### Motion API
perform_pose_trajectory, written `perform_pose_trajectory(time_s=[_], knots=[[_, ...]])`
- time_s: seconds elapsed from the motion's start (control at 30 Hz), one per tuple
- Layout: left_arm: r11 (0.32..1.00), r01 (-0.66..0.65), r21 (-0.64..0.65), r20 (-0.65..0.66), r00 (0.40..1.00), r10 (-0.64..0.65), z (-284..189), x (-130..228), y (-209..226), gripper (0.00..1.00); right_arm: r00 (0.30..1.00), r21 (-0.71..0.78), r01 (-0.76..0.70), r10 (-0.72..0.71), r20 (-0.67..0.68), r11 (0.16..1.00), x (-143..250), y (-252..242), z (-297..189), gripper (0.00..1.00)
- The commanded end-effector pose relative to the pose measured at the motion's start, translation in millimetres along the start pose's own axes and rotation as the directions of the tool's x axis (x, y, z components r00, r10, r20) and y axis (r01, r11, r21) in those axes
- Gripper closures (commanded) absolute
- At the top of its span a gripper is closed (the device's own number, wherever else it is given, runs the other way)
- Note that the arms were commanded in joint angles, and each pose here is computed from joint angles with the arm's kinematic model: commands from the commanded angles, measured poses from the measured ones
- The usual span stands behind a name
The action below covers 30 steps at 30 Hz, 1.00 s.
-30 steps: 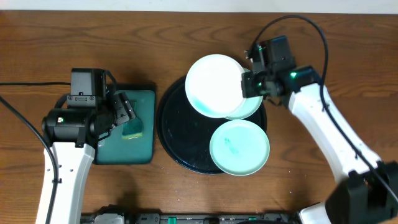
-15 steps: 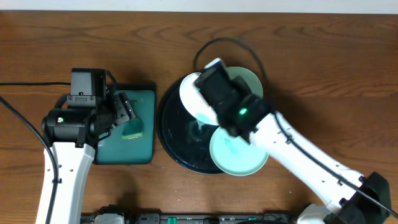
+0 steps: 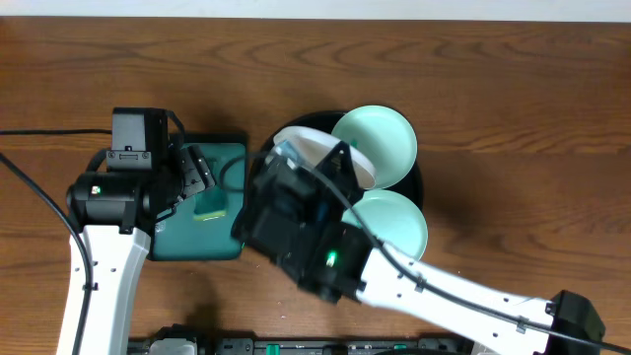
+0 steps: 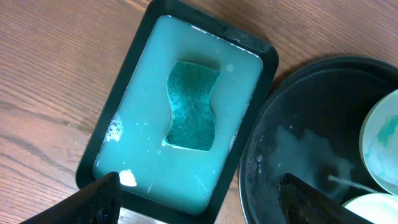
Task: Clean dirty plates on tray and stack at the side
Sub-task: 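Grasp the white plate rim with the right gripper and lift it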
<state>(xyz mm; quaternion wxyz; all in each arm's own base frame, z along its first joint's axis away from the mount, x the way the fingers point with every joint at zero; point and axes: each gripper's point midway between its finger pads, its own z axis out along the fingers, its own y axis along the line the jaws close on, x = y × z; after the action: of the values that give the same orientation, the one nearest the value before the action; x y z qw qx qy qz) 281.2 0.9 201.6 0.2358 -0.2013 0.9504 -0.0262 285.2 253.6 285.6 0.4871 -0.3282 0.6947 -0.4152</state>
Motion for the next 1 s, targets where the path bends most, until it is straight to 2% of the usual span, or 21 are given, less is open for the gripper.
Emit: perform_pose_trajectory(time_s=[0.0, 0.6, 0.73, 0.83, 0.93, 0.97], knots=[[1.0, 0.009, 0.004, 0.014, 1.0, -0.009, -3, -3, -1, 0.19, 0.999, 0.188, 0.041, -0.043, 0.009, 0.981, -3, -34, -23, 0.99], [1.0, 0.009, 0.004, 0.014, 1.0, -0.009, -3, -3, -1, 0.19, 0.996, 0.183, 0.056, -0.067, 0.053, 0.982, -10, -29, -41, 0.99], [1.0, 0.009, 0.004, 0.015, 1.0, -0.009, -3, -4, -1, 0.19, 0.996, 0.032, 0.054, -0.056, 0.062, 0.998, -11, -4, -27, 0.99], [1.0, 0.008, 0.002, 0.01, 1.0, -0.008, -3, -2, 0, 0.19, 0.997, 0.129, 0.043, -0.051, 0.064, 0.991, -12, -20, -38, 0.99], [1.0, 0.009, 0.003, 0.012, 1.0, -0.009, -3, -3, -1, 0.19, 0.998, -0.033, 0.012, -0.01, 0.067, 0.999, -11, 6, -24, 0.99], [1.0, 0.009, 0.003, 0.012, 1.0, -0.009, -3, -3, -1, 0.19, 0.998, -0.01, 0.005, -0.005, 0.057, 1.0, -8, 2, -23, 0.99]])
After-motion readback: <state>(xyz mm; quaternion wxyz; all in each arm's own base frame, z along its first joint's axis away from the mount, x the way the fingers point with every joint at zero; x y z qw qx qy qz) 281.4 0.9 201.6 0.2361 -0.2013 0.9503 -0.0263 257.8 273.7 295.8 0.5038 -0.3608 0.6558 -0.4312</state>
